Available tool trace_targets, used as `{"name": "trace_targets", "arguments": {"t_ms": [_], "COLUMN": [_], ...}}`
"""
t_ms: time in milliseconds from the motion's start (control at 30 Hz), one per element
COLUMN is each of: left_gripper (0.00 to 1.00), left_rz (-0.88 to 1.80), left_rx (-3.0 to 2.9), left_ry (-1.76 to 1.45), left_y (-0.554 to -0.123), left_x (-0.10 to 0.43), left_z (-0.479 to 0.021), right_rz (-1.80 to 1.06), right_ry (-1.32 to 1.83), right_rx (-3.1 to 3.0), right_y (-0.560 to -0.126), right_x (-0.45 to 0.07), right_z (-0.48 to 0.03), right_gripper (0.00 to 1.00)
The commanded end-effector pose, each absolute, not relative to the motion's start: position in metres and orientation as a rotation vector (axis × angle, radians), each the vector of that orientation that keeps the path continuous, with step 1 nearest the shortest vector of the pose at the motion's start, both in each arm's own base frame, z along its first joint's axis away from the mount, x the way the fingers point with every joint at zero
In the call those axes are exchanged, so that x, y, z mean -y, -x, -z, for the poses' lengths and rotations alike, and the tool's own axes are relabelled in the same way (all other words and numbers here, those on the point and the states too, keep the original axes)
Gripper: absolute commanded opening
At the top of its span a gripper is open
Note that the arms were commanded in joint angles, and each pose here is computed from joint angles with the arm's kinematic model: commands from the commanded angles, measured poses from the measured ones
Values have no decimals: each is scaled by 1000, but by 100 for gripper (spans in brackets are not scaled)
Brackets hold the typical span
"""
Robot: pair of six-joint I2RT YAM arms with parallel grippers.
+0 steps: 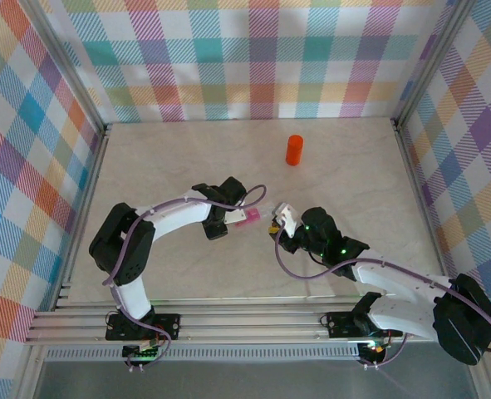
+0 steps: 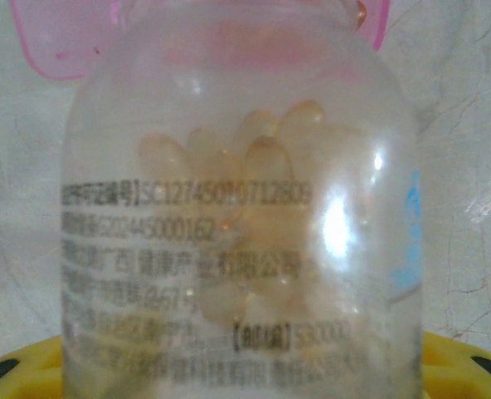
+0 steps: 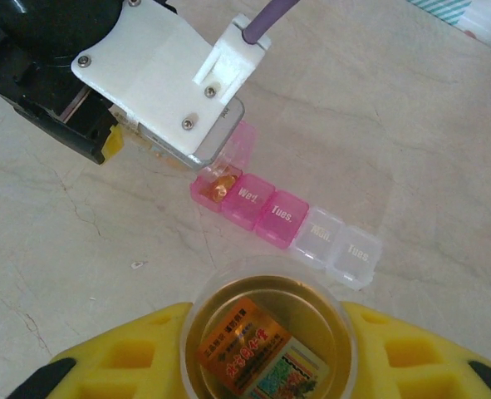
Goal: Sort the pills into containers
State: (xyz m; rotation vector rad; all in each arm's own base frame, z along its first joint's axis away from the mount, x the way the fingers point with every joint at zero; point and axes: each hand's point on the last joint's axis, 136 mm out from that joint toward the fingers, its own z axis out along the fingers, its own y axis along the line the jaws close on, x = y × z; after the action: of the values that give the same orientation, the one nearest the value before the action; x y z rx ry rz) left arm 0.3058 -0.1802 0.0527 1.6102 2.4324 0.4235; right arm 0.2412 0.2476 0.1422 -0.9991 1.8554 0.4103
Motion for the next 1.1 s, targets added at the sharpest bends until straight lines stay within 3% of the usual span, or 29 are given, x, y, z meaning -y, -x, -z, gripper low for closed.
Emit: {"name": "trace_targets", "arguments": {"t_ms": [0,833,1067], "left_gripper": [0,0,0], "left_rz": [-379,-212,-16], "left_rx": [-2444,-2424,-2206], "left_ry": [-1538,-1265,-1032], "left_y": [-305,-306,-310], "left_x": [181,196,211], "left_z": [-60,-58,-104], "right_rz": [-447,-449,-430], "right_ry": [978,987,972], "right_rx": [-1830,-1846,-1830], "right_y": [-245,-246,-249], "right_x": [-255,-257,-255], "right_z": [-158,-153,-152], "right_gripper": [31,31,30]}}
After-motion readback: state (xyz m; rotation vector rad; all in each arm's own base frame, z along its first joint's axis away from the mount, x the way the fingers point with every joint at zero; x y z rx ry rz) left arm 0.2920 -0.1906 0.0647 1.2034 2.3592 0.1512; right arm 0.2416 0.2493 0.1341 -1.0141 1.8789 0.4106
